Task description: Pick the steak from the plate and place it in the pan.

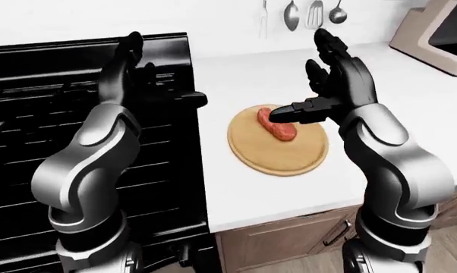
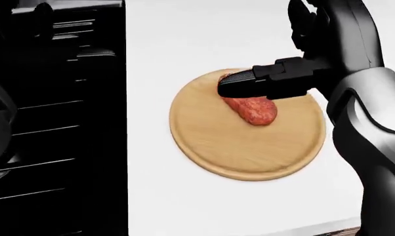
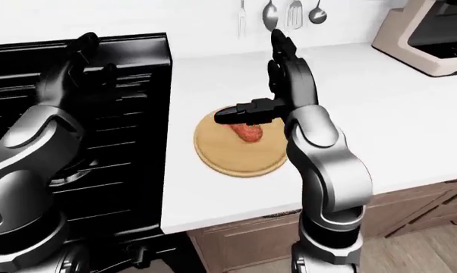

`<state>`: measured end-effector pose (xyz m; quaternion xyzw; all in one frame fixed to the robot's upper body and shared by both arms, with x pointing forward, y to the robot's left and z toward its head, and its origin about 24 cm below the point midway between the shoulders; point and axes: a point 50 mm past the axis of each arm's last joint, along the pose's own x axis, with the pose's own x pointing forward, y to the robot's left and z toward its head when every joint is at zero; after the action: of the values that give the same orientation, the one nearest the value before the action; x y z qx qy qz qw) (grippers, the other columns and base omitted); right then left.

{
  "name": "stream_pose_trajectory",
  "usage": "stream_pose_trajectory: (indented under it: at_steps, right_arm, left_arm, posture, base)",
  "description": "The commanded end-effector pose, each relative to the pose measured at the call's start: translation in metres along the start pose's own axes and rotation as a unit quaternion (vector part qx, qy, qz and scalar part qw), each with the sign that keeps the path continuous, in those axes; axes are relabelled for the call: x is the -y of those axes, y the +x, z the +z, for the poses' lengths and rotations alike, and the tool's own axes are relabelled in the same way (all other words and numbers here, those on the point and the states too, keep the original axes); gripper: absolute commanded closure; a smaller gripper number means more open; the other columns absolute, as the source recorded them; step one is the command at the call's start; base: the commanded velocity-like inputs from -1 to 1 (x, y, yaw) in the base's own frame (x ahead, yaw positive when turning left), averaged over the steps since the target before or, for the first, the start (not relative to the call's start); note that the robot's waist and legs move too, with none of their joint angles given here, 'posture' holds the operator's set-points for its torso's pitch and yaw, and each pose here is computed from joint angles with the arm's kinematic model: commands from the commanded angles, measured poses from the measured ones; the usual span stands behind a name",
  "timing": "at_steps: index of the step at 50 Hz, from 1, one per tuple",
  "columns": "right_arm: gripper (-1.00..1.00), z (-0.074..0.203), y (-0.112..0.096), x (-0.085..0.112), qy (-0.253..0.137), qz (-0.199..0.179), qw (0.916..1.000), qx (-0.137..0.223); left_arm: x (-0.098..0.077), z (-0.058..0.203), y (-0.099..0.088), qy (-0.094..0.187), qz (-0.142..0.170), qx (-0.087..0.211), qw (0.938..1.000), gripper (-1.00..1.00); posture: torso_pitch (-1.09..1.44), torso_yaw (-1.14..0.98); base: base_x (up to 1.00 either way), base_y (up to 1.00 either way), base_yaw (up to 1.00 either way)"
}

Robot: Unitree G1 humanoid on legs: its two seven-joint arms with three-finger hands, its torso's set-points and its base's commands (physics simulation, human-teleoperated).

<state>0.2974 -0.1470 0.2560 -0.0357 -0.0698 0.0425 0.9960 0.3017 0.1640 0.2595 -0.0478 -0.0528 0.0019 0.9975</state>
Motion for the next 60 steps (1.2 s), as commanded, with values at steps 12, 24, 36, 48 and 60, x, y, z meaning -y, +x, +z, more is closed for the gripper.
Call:
stream_pose_trajectory:
  at_steps: [12,24,36,48,60]
  right_arm:
    - [-1.00,0.018,-0.002,0.001,-0.009,-0.012,0.9991,0.039]
    - [-1.00,0.018,-0.003,0.001,-0.034,-0.013,0.9987,0.035]
    - [-1.00,0.027,-0.002,0.012,-0.119,-0.012,0.9928,0.005]
    - [-1.00,0.056,-0.008,0.023,-0.215,0.024,0.9759,-0.027]
    - [-1.00,0.070,-0.002,0.017,-0.375,0.096,0.9210,-0.041]
  left_arm:
    - [0.006,0.017,-0.003,-0.002,-0.015,0.043,0.9990,-1.00]
    - [0.007,0.016,-0.004,-0.002,-0.017,0.043,0.9989,-1.00]
    - [0.009,0.017,-0.006,-0.002,-0.022,0.042,0.9989,-1.00]
    - [0.009,0.022,-0.009,-0.007,-0.026,0.047,0.9985,-1.00]
    - [0.008,0.029,-0.011,-0.014,-0.027,0.052,0.9982,-1.00]
  posture:
    - [0.00,0.00]
    - [0.00,0.00]
    - [0.00,0.00]
    - [0.00,0.00]
    - [0.00,0.00]
  base:
    - [-0.09,0.00,0.00]
    - [0.00,0.00,0.00]
    - [0.00,0.00,0.00]
    - [0.00,0.00,0.00]
    - [0.00,0.00,0.00]
